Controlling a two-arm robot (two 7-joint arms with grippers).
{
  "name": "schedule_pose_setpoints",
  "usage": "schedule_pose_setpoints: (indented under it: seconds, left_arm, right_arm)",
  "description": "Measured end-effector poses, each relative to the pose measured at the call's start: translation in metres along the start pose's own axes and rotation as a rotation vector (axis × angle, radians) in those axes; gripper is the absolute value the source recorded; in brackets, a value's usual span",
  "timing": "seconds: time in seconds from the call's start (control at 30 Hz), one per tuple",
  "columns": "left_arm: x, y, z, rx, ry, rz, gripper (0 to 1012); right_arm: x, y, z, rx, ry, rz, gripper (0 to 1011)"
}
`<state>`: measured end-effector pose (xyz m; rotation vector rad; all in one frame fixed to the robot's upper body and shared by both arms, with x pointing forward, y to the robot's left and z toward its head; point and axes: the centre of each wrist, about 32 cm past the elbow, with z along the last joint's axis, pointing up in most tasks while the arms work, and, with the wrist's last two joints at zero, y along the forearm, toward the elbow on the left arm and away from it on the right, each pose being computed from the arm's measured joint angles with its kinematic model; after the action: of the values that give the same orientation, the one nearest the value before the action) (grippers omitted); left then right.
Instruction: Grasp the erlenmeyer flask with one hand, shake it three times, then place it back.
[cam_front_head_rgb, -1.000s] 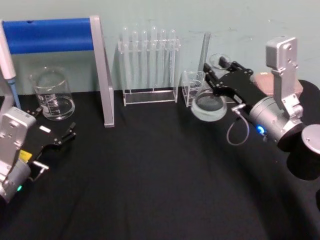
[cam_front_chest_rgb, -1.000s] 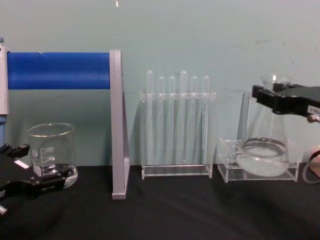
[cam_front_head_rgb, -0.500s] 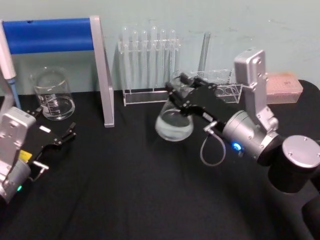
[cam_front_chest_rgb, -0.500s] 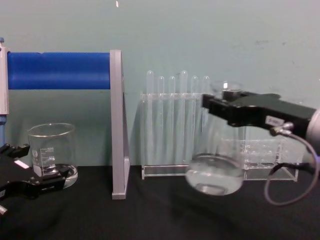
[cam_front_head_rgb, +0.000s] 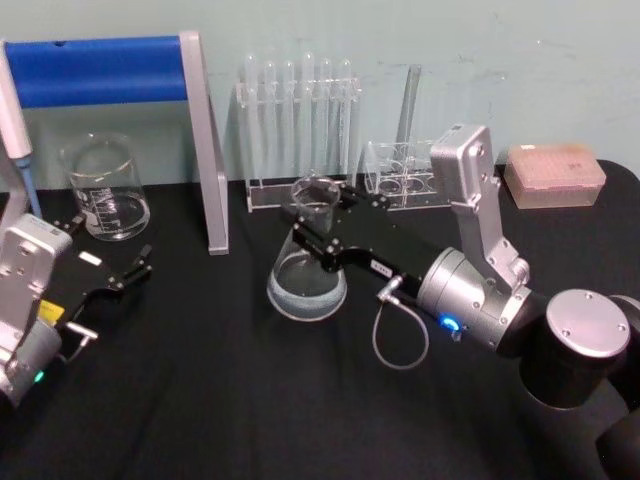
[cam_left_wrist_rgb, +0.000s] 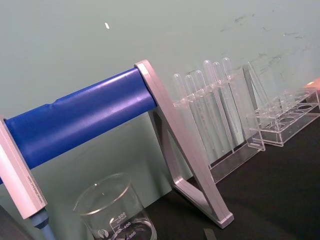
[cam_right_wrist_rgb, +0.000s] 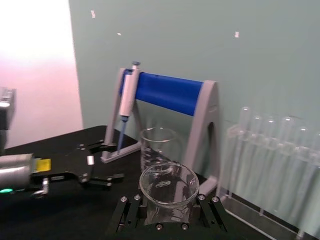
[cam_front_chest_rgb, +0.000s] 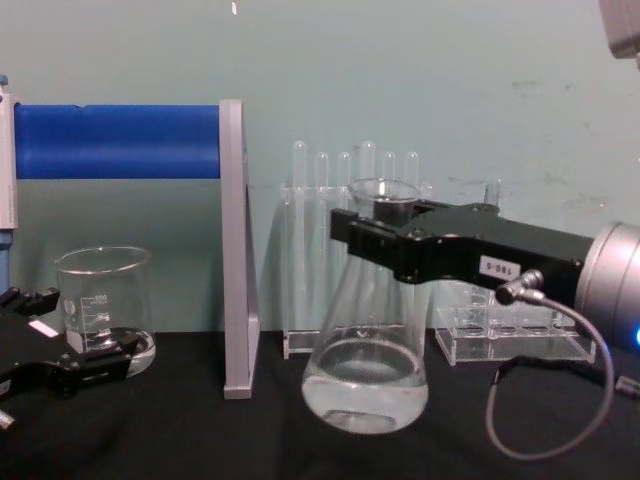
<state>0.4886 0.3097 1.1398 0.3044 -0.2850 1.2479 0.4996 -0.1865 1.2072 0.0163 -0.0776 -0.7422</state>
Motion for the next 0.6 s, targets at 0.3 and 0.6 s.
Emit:
schedule_pose_setpoints:
  seconds: [0.3,0.6]
  left_arm:
    - [0.0000,0.0000,0.0000,0.000,0.000,0.000,1001]
    - [0.0000,0.0000,0.0000,0.000,0.000,0.000,1001]
  right_arm:
    - [-0.004,-0.001,0.000,-0.002,0.001,0.032,450]
    - [0.009,-0.002,-0.001,-0.005,-0.005,-0.044,450]
